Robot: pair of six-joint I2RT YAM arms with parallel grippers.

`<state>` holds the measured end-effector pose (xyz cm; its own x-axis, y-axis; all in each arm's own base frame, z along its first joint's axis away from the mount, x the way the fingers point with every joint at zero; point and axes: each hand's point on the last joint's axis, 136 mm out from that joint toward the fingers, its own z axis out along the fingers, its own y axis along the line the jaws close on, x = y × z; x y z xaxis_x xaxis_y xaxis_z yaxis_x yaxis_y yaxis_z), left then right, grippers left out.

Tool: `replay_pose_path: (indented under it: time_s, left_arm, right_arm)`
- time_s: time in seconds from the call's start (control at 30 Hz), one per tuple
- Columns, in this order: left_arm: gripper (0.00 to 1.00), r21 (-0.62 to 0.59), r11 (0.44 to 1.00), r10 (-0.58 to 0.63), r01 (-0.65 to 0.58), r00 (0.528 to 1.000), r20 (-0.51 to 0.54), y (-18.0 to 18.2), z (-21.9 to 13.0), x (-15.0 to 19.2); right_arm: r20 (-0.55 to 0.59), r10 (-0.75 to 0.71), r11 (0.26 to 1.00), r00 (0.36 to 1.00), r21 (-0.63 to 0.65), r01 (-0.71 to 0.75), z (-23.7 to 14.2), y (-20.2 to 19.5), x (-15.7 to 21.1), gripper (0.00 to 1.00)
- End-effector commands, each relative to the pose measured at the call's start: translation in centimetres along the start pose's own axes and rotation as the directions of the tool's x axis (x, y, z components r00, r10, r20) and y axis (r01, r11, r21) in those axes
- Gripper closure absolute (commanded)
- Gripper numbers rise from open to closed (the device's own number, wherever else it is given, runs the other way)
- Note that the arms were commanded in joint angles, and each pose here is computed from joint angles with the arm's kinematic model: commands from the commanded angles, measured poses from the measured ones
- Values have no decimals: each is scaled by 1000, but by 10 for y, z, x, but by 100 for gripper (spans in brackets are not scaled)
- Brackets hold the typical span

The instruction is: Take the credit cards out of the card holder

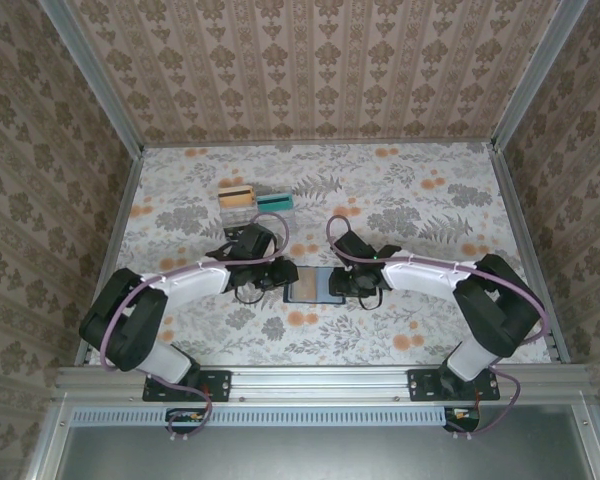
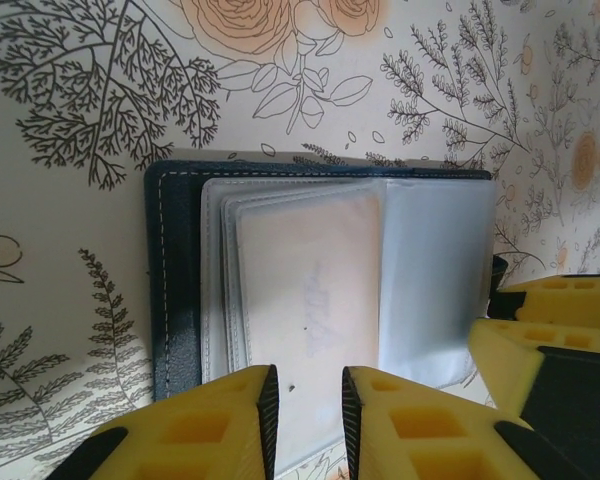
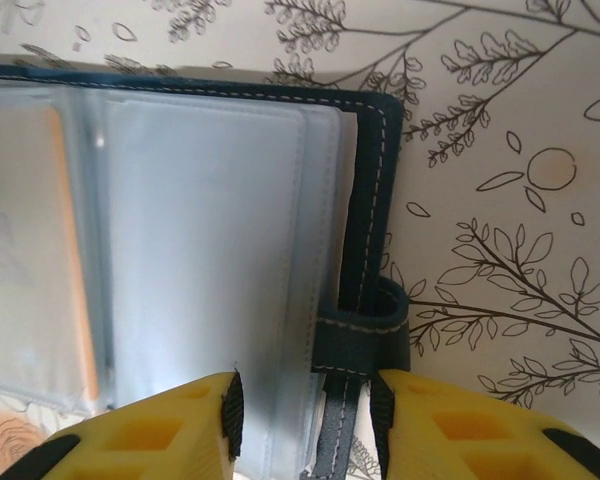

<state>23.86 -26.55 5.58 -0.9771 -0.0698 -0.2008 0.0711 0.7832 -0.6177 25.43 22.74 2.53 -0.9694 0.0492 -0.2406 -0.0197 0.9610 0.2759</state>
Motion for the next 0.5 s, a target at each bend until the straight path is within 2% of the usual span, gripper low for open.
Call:
replay_pose_path:
  time_s: [0.0,0.47]
  left_arm:
    - [73,14,1000,3,-3,1000,-28,-8,3,2]
    - [74,-77,997,-2,-1,999,-40,9,5,5]
  right_arm:
    - [-16,-5,1000,1000,9,5,7,1,0,61]
    - [-30,1,1000,1000,21,0,11,-3,5,65]
